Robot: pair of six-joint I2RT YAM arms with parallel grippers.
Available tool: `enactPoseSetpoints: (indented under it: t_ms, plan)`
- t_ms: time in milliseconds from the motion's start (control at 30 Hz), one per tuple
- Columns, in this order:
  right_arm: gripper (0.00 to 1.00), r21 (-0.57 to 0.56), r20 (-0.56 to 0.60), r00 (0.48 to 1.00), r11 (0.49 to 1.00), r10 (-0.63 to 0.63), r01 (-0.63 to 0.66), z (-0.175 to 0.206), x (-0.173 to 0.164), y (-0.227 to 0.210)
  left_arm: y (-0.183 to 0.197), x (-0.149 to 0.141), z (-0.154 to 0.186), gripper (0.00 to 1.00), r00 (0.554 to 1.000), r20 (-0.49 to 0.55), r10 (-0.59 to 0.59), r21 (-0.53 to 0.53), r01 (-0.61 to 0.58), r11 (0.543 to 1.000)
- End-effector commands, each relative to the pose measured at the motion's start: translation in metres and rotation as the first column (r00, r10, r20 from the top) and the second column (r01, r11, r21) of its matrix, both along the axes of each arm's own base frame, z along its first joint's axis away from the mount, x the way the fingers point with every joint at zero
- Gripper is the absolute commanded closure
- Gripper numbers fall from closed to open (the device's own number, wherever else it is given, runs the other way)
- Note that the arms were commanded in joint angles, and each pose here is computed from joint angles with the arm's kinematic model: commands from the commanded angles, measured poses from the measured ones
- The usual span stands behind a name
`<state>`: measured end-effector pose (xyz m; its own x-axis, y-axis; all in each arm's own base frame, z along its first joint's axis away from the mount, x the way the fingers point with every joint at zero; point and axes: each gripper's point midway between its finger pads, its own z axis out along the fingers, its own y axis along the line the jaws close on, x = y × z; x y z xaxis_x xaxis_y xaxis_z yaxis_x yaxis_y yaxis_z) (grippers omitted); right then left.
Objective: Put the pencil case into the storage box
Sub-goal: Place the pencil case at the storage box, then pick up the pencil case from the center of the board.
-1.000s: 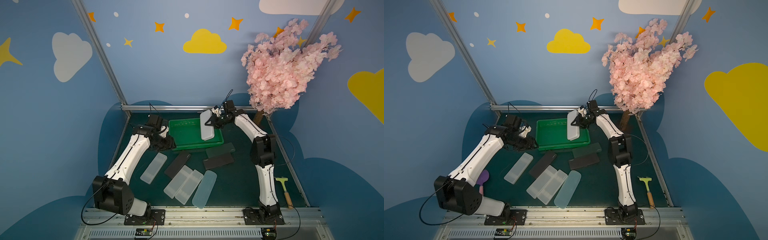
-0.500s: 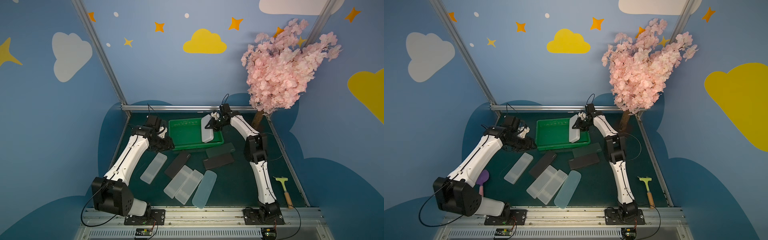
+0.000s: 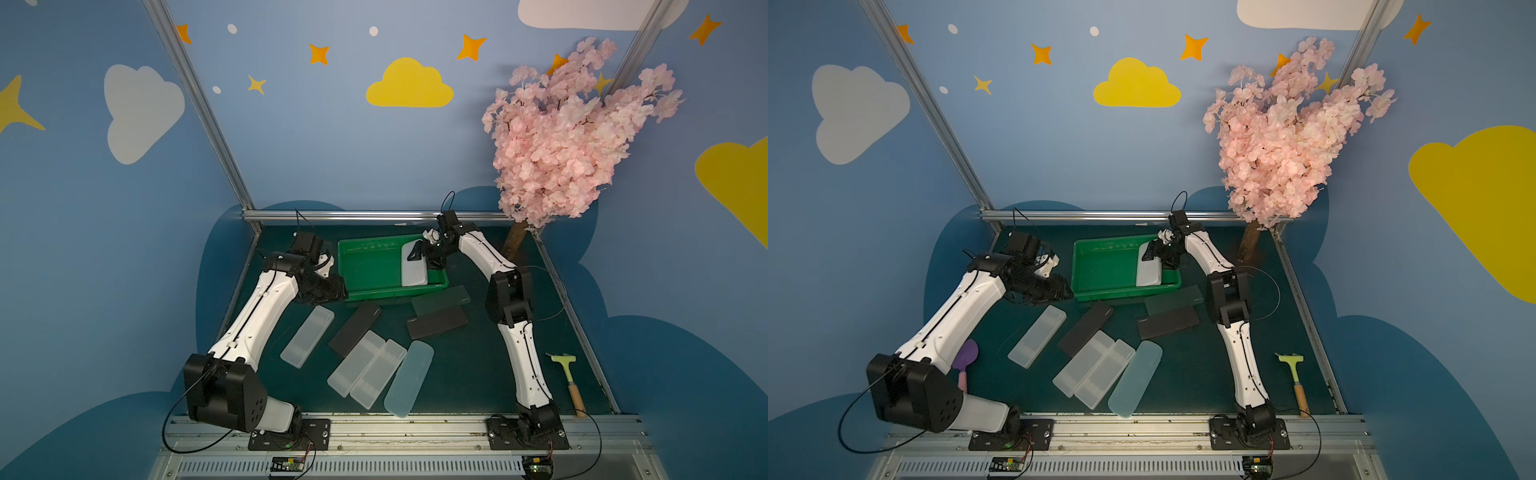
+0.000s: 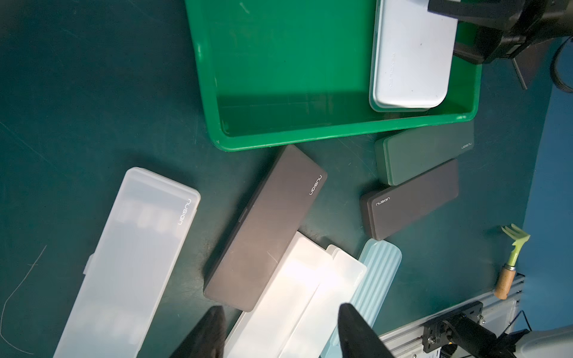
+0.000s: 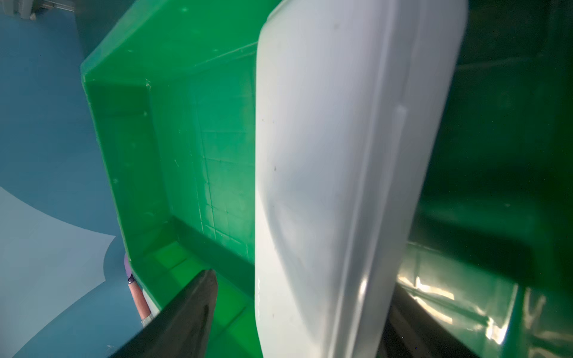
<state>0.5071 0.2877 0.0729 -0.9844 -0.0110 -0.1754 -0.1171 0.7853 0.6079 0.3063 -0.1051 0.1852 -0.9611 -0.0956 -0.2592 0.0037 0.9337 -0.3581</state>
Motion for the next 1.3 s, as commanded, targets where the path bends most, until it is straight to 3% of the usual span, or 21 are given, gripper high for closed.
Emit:
enactPoseSetpoints:
  t_ms: [0, 367, 500, 633, 900, 1133, 1267]
  plan:
    - [0.18, -0.061, 0.075, 0.997, 0.998, 0.001, 0.004, 0.038, -0.002, -0.011, 0.006, -0.004, 0.001, 0.39, 1.000, 0.007, 0.002, 0.023, -0.002, 1.000]
    - [0.14, -0.251, 0.196, 0.980, 0.968, 0.035, 0.016, 0.069, -0.012, -0.022, 0.013, -0.002, 0.002, 0.38, 1.000, 0.024, 0.013, 0.063, -0.014, 0.998]
    - [0.14, -0.259, 0.241, 0.970, 0.966, 0.043, 0.022, 0.098, -0.023, -0.017, 0.032, -0.001, -0.004, 0.38, 0.999, 0.034, 0.034, 0.173, -0.040, 0.984]
    - [0.14, -0.269, 0.277, 0.958, 0.963, 0.073, 0.005, 0.124, -0.044, -0.014, 0.056, -0.006, -0.024, 0.36, 0.999, -0.025, 0.045, 0.318, -0.034, 0.947]
    - [0.12, -0.289, 0.222, 0.972, 0.957, 0.078, -0.011, 0.135, -0.102, -0.036, 0.070, -0.024, -0.078, 0.25, 0.968, -0.232, 0.098, 0.406, 0.005, 0.914]
    - [0.11, -0.323, 0.167, 0.982, 0.946, 0.090, -0.031, 0.124, -0.145, -0.061, 0.082, -0.016, -0.100, 0.14, 0.959, -0.254, 0.126, 0.471, 0.009, 0.882]
    - [0.11, -0.344, 0.131, 0.987, 0.938, 0.089, -0.039, 0.113, -0.162, -0.072, 0.085, -0.013, -0.107, 0.00, 0.959, -0.255, 0.125, 0.486, 0.015, 0.874]
